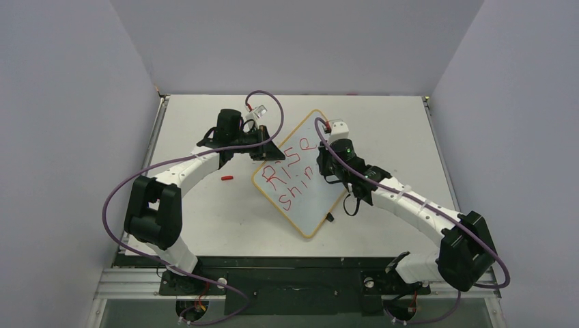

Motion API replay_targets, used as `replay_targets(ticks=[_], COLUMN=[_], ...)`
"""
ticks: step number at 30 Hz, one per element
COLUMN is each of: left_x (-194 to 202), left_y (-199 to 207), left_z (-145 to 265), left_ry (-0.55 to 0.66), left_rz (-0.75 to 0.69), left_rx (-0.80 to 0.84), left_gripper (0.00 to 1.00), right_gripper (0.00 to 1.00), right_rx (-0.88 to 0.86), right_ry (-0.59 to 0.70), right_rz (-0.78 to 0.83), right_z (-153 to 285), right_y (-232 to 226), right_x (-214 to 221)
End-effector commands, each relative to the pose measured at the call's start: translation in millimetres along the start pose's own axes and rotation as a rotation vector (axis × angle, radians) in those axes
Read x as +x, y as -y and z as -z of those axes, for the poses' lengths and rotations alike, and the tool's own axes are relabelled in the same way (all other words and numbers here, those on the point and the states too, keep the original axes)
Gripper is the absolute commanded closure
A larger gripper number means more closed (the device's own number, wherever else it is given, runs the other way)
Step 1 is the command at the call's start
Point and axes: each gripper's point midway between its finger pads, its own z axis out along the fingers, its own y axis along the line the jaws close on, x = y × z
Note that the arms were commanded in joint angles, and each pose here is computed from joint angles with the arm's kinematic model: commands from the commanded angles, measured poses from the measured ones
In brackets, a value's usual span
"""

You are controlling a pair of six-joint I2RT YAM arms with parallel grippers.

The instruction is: Write a sentence on the whiteboard

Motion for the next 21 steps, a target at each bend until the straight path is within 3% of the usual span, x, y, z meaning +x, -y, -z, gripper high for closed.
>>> replay_targets(ticks=[1,21], left_x=[-21,-20], left_y=[11,8], left_z=[8,7], left_ry=[0.072,0.066], left_rz=[-0.097,-0.09], left_rx=[0.007,0.002], left_gripper=[1.0,1.0], right_gripper=[1.0,1.0], right_rx=[-0.031,-0.017], right_ry=[0.075,0.066], right_rz=[-0.027,-0.073], right_z=[-5,-22], right_y=[-9,3], right_x=[-29,-31])
